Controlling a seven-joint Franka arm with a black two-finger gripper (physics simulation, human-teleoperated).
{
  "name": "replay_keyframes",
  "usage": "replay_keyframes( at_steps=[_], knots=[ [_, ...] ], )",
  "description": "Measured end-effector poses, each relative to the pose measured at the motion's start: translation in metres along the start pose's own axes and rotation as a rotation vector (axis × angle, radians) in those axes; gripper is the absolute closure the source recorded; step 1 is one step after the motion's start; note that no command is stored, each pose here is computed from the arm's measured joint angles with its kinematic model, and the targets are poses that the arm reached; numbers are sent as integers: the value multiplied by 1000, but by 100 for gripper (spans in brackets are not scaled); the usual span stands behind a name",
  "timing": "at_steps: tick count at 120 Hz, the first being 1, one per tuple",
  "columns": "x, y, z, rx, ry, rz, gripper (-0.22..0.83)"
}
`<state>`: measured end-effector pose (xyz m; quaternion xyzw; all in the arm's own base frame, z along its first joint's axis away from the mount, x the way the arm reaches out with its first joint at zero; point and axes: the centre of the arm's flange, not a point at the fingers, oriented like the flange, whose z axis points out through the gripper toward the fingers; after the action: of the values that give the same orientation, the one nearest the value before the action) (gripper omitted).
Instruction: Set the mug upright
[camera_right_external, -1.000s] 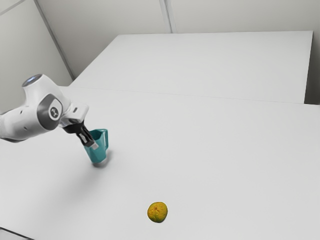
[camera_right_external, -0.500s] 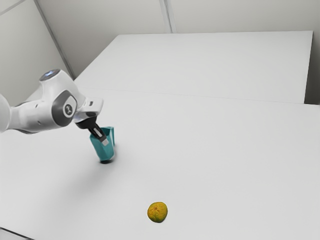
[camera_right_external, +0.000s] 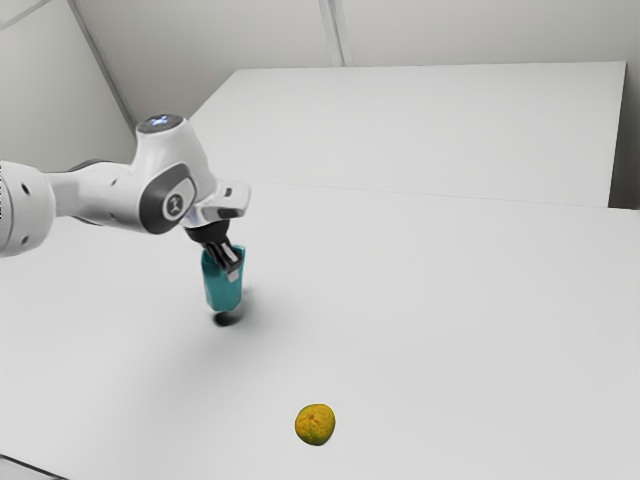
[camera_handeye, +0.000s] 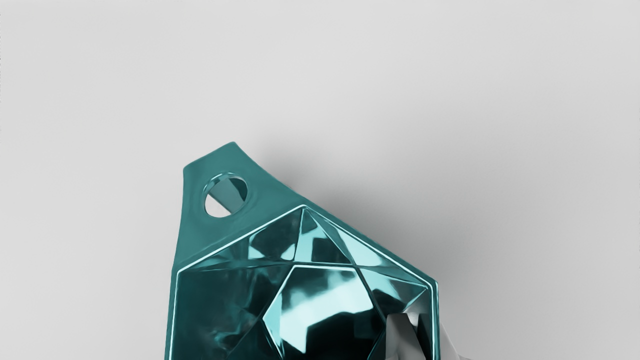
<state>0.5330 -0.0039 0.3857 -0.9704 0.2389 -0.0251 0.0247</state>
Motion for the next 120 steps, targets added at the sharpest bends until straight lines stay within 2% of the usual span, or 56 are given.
replay_keyframes(
  at_steps=[39,53,67,80,97,120],
  knots=[
    [22,20,16,3,67,-97,78],
    [26,25,16,-3,81,-120,64],
    [27,27,13,-6,93,-143,40],
    [21,26,-5,-16,122,-175,25],
    [18,20,-36,-30,136,-209,14],
    [68,-16,-124,-2,171,-230,7]
  ],
)
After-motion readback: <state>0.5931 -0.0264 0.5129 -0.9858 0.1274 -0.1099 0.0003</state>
